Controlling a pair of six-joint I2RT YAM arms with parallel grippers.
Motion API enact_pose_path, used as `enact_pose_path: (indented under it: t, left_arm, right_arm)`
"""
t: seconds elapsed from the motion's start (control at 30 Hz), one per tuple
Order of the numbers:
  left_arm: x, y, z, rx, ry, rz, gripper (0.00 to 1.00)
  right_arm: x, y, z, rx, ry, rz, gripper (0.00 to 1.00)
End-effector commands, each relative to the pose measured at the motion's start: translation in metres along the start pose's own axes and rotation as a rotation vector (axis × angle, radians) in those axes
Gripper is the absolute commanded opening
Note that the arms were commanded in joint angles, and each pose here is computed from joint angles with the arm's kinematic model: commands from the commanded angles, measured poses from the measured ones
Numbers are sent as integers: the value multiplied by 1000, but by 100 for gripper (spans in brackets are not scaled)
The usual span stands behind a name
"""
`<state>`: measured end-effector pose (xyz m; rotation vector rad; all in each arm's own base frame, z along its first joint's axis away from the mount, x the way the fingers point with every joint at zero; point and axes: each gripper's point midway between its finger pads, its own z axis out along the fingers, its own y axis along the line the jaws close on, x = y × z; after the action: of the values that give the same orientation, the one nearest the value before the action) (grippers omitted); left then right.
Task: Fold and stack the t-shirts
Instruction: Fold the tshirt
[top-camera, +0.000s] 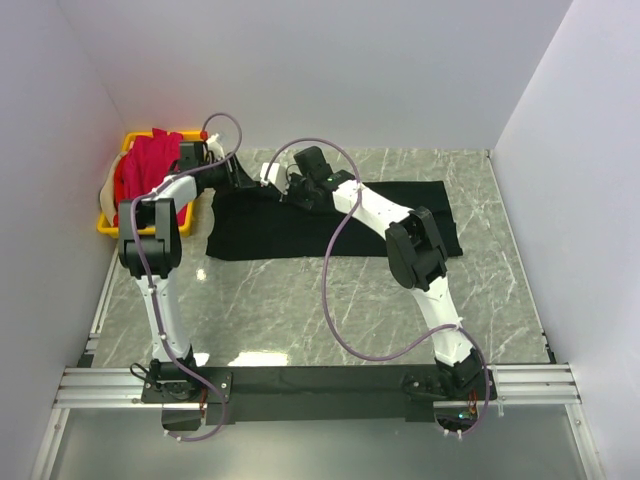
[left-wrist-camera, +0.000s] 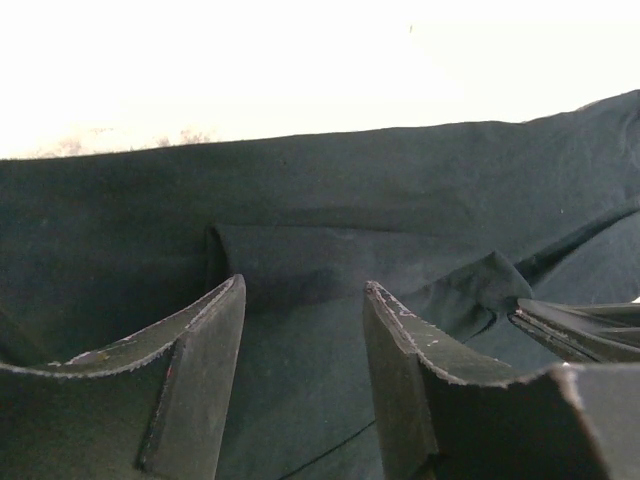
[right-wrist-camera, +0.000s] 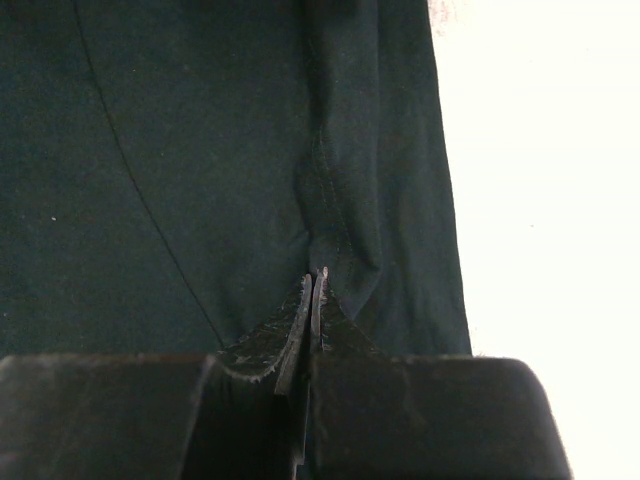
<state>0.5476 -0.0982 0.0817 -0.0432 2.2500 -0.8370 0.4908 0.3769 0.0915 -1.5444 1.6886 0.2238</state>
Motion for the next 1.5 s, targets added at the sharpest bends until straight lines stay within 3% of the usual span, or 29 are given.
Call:
enact_pose_path:
  t: [0.0,0.5,0.63,0.73,0.97,1.03,1.13,1.2,1.27,1.47]
  left_arm:
    - [-7,-4,4,11,-23,15,56]
    - [4,7,20,-9,6,-30,54]
    - [11,-9,25,30,26,-30,49]
    - [6,-15,18,34,19,-31,39]
    - [-6,-21,-2,0,55,-44,8]
    - [-2,-23,-8,-14,95,-53,10]
    - [-10,-25,-16,-39,75,-22,27]
    - [-11,-23,-18,-48,61,5,28]
    - [-13,-24,-18,-42,52,14,25]
    - [-15,-20,-11,-45,63,19,2]
  right_arm:
    - [-18,-17,-5,44,-42,0,0]
    - [-15,-19,-6,44,-42,3,0]
    - [-15,-19,-6,47,-40,0,0]
    - [-16,-21,-8,52,-44,-3,0]
    - [-15,-21,-12,55,-43,-12,0]
    - [-15,-22,-15,57,-43,-16,0]
    - [-15,-19,-15,51,-43,-17,0]
    - [-15,-20,-15,51,-43,-17,0]
    - [-15,-19,-15,46,-42,-15,0]
    - [-18,-19,-16,43,-48,-14,0]
